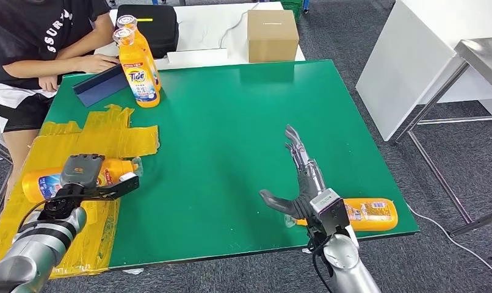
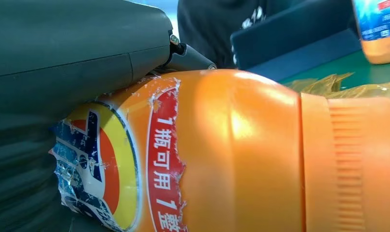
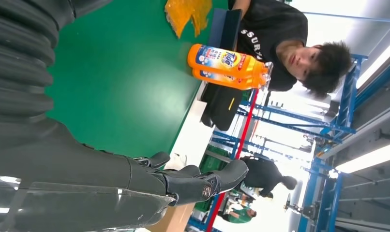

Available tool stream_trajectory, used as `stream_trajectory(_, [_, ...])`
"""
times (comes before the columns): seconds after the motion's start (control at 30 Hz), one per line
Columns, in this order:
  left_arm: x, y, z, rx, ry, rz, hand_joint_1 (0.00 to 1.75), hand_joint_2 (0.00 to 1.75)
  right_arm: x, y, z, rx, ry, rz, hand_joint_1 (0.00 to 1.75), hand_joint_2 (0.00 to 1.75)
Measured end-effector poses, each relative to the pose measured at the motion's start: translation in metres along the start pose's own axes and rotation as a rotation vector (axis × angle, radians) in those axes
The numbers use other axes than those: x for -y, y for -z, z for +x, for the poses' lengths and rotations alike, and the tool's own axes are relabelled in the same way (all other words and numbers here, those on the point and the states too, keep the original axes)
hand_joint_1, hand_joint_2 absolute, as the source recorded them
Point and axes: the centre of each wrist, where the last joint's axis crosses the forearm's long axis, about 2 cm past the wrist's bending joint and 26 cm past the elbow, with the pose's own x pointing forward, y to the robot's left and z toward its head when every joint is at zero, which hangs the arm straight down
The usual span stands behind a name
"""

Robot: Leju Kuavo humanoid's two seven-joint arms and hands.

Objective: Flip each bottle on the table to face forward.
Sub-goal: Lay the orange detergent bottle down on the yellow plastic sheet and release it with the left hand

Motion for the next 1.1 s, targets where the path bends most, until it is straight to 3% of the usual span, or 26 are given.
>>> stream_trajectory(0.1, [0.002, -0.001, -0.001, -0.006, -0.059, -0.009, 1.75, 1.75, 0.002, 0.0, 0.0, -0.002, -0.003, -0.004, 0.0, 1.75])
stream_trajectory(0.13, [0.002, -0.001, -0.001, -0.003, -0.08, -0.011, 1.53, 1.75, 0.002, 0.0, 0.0, -0.002, -0.004, -0.004, 0.0, 1.75])
stream_trajectory(0.23, [0.007, -0.005, 0.003, 0.013, -0.19, -0.012, 0.22, 1.75, 0.002, 0.0, 0.0, -0.007, -0.01, -0.003, 0.0, 1.75])
stream_trajectory(0.27, [0.009, -0.007, 0.007, 0.02, -0.233, -0.011, 0.0, 1.75, 0.003, 0.0, -0.001, -0.008, -0.013, -0.003, 0.0, 1.75])
stream_trajectory(0.8, [0.023, -0.022, 0.037, 0.056, -0.619, 0.079, 0.0, 1.75, 0.004, -0.003, -0.005, -0.039, -0.065, -0.006, 0.0, 1.75])
stream_trajectory(1.1, [0.019, -0.041, 0.074, 0.099, -0.852, 0.253, 0.0, 1.75, 0.007, -0.005, -0.005, -0.034, -0.408, 0.05, 0.0, 1.75])
